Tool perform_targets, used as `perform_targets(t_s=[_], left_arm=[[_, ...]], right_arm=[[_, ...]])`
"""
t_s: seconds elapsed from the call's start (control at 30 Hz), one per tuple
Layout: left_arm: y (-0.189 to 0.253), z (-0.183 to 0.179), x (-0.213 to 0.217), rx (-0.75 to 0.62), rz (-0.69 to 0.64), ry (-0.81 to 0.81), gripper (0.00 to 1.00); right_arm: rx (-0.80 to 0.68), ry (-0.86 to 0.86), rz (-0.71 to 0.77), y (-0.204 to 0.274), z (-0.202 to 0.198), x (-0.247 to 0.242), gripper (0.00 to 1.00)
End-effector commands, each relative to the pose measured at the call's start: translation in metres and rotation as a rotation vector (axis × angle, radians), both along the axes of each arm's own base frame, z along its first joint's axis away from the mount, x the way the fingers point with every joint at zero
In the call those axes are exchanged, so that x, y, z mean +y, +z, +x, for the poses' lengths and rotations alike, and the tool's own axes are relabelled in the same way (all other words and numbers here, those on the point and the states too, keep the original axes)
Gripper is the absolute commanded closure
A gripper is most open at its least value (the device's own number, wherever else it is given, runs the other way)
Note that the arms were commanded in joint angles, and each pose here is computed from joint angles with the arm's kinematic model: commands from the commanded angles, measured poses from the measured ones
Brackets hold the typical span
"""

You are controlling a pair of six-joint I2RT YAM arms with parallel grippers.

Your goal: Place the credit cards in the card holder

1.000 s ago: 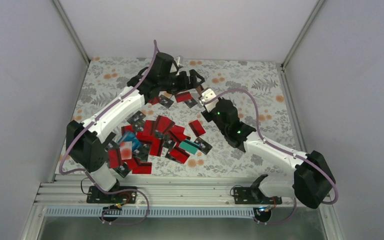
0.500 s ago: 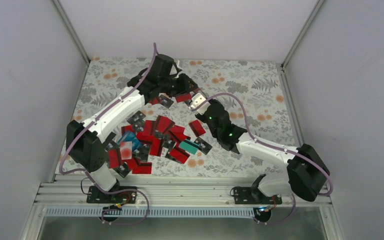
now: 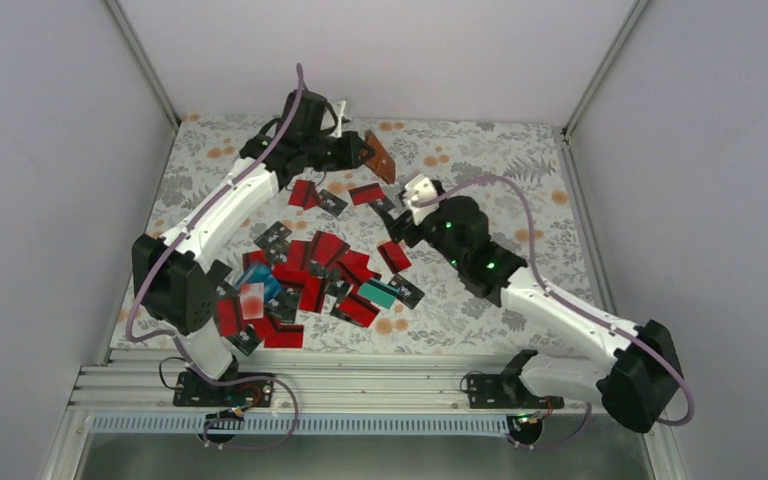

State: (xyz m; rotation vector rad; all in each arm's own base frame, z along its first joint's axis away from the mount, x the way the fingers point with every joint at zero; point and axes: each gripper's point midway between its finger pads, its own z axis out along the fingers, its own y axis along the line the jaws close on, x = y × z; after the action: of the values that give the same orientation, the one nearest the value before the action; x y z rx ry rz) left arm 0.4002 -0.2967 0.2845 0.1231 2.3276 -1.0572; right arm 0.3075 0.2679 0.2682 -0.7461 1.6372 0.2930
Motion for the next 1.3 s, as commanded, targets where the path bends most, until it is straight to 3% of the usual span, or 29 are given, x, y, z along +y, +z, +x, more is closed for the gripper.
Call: perform_targets(t_s=[0.0, 0.27, 0.47, 0.83, 1.27], left_arm=[[0.013, 0.005, 0.001, -0.198, 0.093, -0.203, 0.98], [0.033, -0.044, -0.015, -0.376, -0.014, -0.606, 0.98], [0.063, -0.089, -0.020, -0.461, -0.154, -0.861, 0.98], [0.082, -0.119, -0.017, -0.490, -0.256, -0.989, 0.97], [0.073, -0.133, -0.022, -0.474, -0.254, -1.029, 0.96]], right_arm=[[0.198, 0.113, 0.202, 0.022, -0.006, -0.008, 0.10], [0.470, 0.384, 0.391, 0.026, -0.004, -0.036, 0.13], [0.576, 0.535, 0.454, 0.019, -0.009, -0.049, 0.24], [0.568, 0.741, 0.484, 0.041, -0.038, -0.044, 0.31], [0.571, 0.918, 0.456, 0.059, -0.067, -0.021, 0.71]])
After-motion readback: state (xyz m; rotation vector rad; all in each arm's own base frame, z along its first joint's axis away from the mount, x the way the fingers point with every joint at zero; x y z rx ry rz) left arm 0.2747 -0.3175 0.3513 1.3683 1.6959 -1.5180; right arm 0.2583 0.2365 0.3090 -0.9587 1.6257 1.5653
